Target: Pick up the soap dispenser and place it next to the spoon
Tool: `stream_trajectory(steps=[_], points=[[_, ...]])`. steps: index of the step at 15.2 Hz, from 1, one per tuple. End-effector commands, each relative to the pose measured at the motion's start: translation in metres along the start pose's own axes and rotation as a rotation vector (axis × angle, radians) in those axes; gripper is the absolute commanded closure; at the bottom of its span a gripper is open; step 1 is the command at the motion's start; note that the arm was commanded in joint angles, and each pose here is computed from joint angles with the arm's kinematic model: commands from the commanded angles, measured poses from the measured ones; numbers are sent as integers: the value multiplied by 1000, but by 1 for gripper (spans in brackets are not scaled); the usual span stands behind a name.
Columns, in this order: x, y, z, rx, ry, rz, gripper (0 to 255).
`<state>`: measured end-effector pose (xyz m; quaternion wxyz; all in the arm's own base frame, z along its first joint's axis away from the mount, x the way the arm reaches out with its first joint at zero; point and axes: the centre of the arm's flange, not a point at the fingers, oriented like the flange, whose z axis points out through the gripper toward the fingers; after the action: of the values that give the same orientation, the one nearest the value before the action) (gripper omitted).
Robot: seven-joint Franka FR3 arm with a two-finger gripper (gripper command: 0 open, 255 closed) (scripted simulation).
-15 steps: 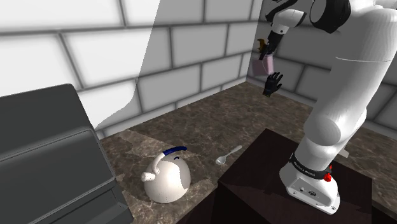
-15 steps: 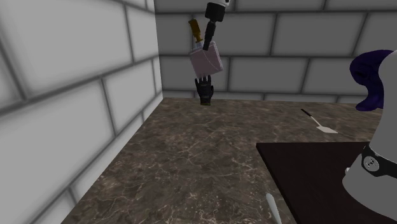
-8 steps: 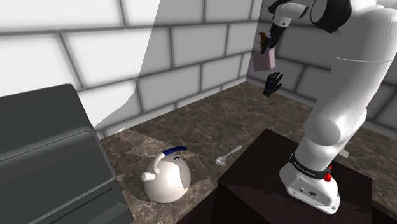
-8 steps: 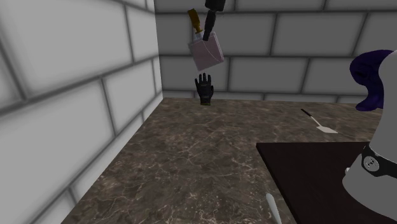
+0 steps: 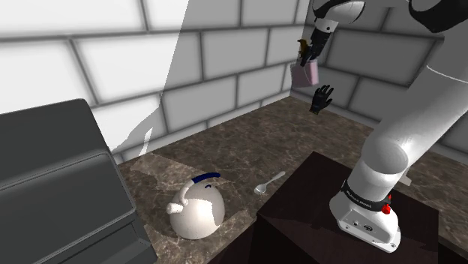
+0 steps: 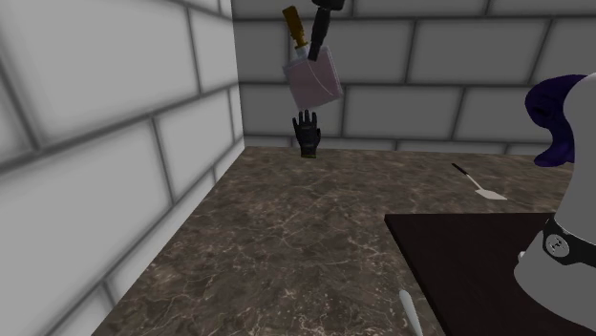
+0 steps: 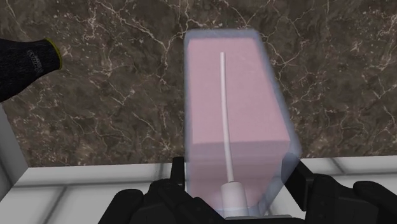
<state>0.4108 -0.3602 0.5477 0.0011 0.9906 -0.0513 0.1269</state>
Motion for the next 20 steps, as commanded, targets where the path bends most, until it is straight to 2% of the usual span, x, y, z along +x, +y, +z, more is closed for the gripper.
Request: stream_trajectory(steps=[1,20], points=[[-1,-26,-2,-2,1,2,255],[-31,-275,-8,-2,1,2,255]])
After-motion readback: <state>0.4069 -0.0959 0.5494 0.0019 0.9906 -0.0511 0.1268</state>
